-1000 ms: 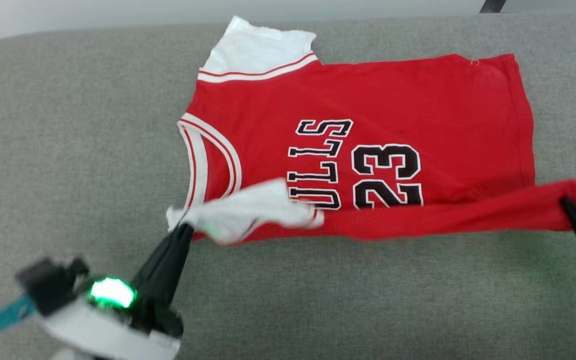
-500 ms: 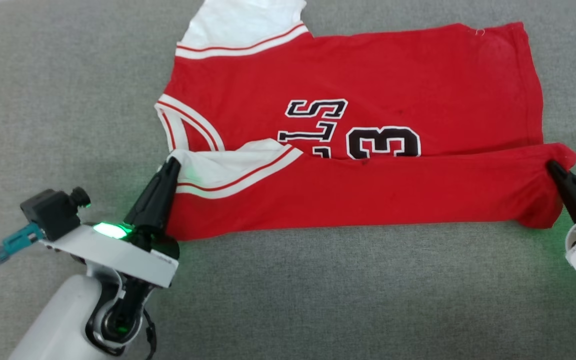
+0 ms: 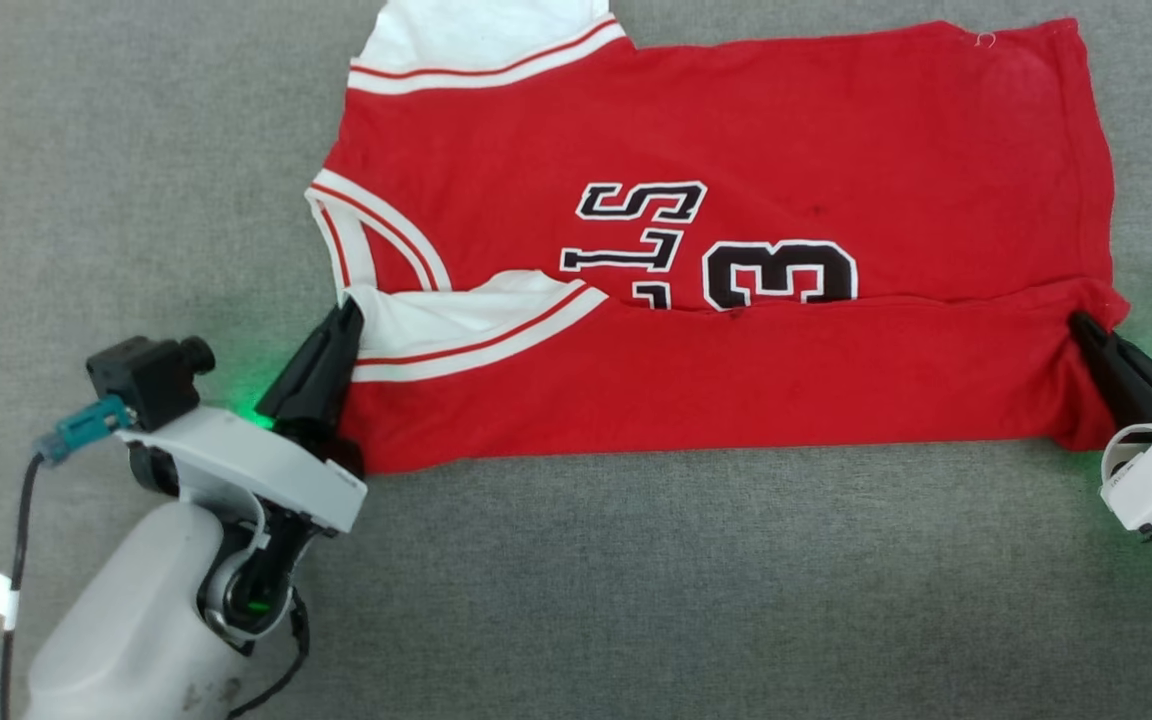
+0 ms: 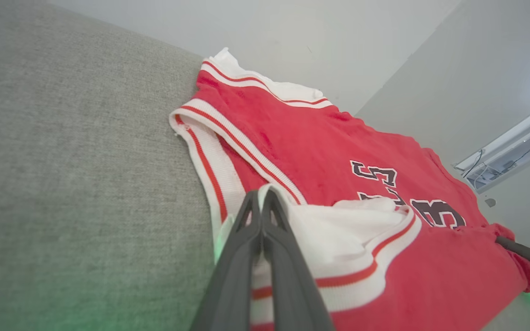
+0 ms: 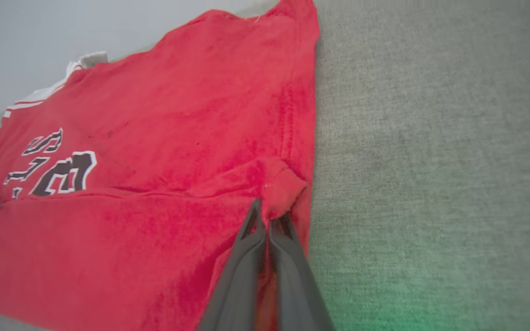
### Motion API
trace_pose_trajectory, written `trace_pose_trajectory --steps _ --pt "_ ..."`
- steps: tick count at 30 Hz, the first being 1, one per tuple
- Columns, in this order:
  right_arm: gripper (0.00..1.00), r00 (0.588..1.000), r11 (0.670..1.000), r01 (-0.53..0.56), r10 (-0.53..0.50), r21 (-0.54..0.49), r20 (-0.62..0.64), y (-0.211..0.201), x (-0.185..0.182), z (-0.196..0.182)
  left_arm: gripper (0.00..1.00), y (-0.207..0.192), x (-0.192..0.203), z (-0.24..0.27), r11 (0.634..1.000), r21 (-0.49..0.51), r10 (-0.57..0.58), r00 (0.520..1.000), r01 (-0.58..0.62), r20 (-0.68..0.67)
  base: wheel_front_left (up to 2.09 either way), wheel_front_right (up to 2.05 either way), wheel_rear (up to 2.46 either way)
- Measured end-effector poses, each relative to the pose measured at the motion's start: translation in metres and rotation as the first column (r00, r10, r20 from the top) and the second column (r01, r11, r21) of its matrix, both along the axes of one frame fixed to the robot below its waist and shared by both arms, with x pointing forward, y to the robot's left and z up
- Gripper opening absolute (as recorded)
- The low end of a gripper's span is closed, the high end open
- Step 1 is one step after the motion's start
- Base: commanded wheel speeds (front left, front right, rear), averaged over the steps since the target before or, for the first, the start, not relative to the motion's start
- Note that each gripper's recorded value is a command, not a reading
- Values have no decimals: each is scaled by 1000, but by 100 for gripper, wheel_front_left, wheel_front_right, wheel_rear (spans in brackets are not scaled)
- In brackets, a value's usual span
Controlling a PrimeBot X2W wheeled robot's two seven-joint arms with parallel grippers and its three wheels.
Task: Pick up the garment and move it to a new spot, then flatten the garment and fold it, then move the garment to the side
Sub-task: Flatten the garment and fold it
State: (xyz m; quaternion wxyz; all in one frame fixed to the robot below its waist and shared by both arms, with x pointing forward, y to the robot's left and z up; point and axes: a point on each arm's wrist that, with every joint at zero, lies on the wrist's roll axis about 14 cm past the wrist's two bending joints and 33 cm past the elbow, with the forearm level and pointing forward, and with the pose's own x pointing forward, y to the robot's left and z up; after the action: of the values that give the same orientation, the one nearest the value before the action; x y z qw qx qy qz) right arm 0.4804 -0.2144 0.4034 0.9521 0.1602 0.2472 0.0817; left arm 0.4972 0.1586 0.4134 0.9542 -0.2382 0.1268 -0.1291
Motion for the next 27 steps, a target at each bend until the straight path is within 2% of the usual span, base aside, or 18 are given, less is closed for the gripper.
trace_pose_trajectory --steps 1,2,8,13,15,19,23,27 --pt "82 1000 1000 3 -3 0 15 0 1 2 100 2 0 0 1000 2 5 1000 -5 -2 0 0 0" --pt "100 1000 1000 8 -8 0 30 -1 2 5 100 5 0 1 1000 16 5 1000 -5 -1 0 0 0" --pt "100 988 999 31 -27 -26 152 -8 6 35 100 30 -2 15 973 224 -49 999 49 -6 0 0 0" --pt "100 973 1000 14 -12 -10 230 3 4 61 100 45 -2 48 921 375 -94 994 106 -51 0 0 0" --pt "100 969 1000 0 1 -4 247 9 2 70 100 46 -9 54 895 417 -115 986 156 -122 0 0 0" --pt "100 959 1000 -25 23 1 281 20 1 85 100 44 -28 57 869 427 -128 948 249 -291 0 0 0" --pt "100 967 1000 -31 30 -1 252 23 -2 78 100 24 -57 39 855 339 -198 852 392 -485 0 0 0" --pt "100 973 1000 -28 27 1 230 22 -2 70 100 5 -66 32 859 246 -249 787 449 -565 0 0 0"
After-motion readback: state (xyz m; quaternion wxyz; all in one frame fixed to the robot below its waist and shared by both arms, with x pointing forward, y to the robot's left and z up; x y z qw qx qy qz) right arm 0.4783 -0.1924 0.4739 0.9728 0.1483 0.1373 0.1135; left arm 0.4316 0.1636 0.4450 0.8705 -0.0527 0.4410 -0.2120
